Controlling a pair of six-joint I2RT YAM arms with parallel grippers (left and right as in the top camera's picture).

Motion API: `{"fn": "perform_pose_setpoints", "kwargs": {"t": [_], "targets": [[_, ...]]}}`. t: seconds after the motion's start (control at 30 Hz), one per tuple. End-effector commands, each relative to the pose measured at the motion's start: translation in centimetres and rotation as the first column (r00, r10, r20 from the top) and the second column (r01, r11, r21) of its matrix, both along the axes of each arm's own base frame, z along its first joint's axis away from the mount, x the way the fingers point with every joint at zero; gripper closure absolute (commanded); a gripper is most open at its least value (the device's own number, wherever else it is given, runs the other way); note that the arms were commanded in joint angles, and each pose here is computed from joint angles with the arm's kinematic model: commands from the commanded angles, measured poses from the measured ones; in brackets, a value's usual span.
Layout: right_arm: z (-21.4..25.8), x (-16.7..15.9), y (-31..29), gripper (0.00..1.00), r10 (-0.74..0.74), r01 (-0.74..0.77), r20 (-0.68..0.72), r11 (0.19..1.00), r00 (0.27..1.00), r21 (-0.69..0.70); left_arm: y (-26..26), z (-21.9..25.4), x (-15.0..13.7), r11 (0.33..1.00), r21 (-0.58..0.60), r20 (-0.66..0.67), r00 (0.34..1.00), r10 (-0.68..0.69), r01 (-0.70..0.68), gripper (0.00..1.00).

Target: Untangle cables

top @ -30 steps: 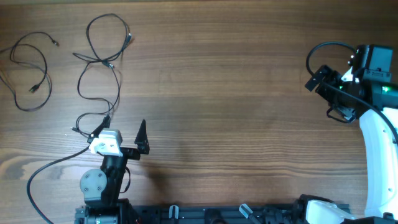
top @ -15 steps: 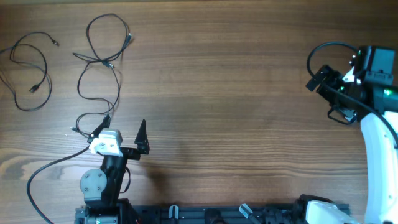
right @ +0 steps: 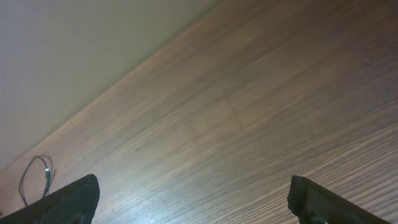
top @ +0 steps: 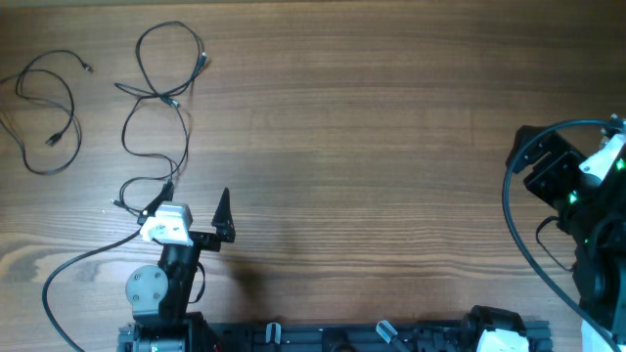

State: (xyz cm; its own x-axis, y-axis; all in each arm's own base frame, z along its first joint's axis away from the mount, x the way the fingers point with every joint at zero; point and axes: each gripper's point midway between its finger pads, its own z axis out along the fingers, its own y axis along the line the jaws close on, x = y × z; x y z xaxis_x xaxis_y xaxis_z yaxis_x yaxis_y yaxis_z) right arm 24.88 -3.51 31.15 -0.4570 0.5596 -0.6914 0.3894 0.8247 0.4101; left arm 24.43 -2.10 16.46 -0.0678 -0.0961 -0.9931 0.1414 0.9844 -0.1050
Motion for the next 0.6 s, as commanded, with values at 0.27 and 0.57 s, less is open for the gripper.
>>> {"fn": "perform_pose_setpoints", "kwargs": {"t": [0.27,0.57], "targets": [[-1.4,-0.3,-4.0,0.00,-0.176,0.162,-0.092,0.976,0.980,-0.143,-0.3,-0.3,0.0,1.000,0.022,0.000,1.000,-0.015,0.015,0.00],[-3.4,-2.3,-4.2,0.00,-0.204,0.171,-0.207,0.971,0.957,-0.167,-0.3,-0.3,0.0,1.000,0.022,0.000,1.000,-0.015,0.015,0.00]]}}
